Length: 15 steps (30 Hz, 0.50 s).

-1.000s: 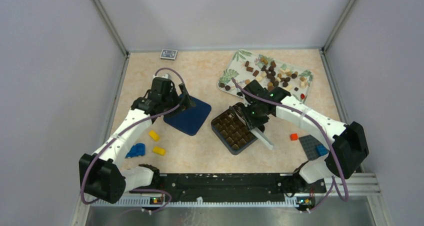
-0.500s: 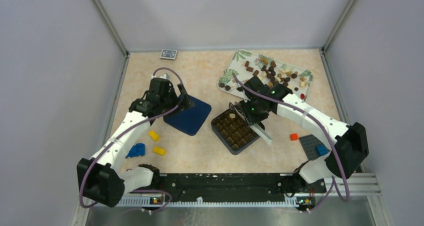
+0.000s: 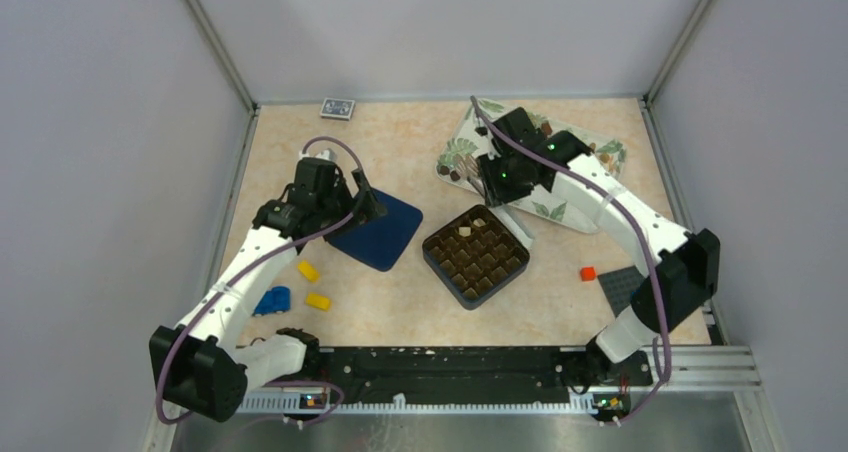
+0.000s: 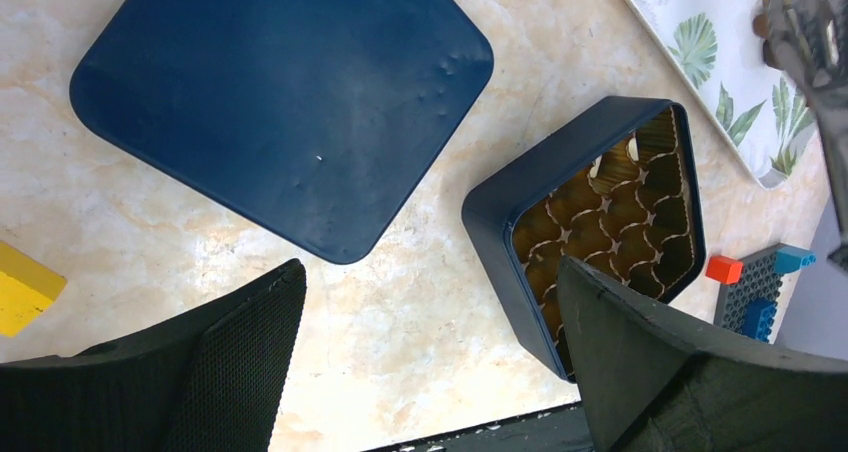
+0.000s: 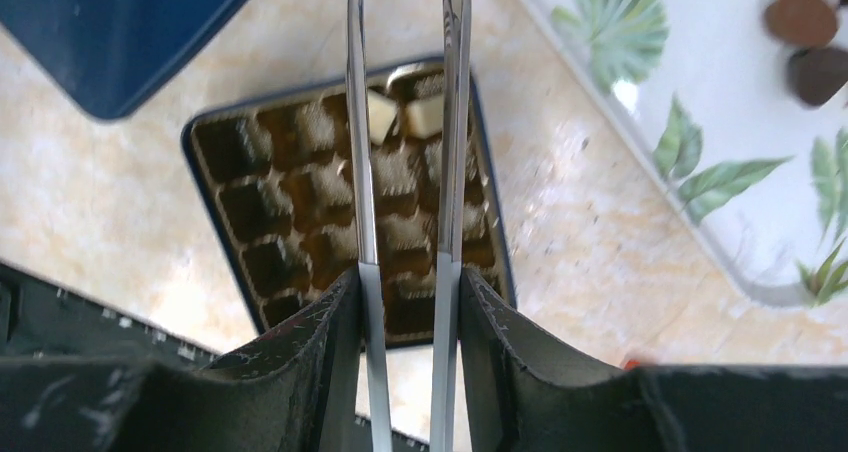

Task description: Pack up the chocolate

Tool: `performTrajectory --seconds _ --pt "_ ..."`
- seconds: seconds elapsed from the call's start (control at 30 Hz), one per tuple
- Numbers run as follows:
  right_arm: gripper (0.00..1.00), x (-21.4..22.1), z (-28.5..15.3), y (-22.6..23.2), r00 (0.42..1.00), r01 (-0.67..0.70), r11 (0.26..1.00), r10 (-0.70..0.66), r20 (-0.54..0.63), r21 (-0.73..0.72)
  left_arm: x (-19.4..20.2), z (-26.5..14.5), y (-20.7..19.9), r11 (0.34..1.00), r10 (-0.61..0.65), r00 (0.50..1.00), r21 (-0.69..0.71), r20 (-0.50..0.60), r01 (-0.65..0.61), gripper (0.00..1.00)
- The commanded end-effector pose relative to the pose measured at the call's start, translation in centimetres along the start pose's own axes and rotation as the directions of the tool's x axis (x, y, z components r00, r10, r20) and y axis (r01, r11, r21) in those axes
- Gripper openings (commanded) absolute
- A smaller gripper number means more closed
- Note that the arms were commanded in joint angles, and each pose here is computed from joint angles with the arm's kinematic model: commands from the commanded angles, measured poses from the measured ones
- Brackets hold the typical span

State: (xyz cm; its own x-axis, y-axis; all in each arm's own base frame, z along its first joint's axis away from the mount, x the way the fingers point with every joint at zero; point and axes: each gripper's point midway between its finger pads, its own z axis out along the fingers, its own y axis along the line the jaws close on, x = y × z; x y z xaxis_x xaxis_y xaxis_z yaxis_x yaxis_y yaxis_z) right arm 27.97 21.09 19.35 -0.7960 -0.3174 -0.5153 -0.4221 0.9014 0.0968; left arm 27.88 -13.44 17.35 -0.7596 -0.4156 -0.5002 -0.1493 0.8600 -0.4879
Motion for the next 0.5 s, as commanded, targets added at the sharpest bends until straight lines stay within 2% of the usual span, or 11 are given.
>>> performTrajectory --seconds 0.0,0.23,0.47 --pt "0.36 -4.1 2.0 -1.1 0.998 0.034 0.999 -0.036 0.042 0.040 -1.3 -1.3 -1.1 1.000 0.002 0.999 0.031 0.043 -0.003 0.99" --pt "0.36 -5.6 6.3 -2.4 0.998 0.047 0.998 -0.046 -0.033 0.032 -1.3 -0.8 0.2 0.999 0.025 0.999 -0.028 0.043 -0.023 0.99" --pt "0.38 -5.9 7.9 -2.9 0.995 0.069 0.996 -0.065 -0.069 0.063 -0.9 -0.8 0.9 0.999 0.032 0.998 -0.043 0.045 -0.031 0.99"
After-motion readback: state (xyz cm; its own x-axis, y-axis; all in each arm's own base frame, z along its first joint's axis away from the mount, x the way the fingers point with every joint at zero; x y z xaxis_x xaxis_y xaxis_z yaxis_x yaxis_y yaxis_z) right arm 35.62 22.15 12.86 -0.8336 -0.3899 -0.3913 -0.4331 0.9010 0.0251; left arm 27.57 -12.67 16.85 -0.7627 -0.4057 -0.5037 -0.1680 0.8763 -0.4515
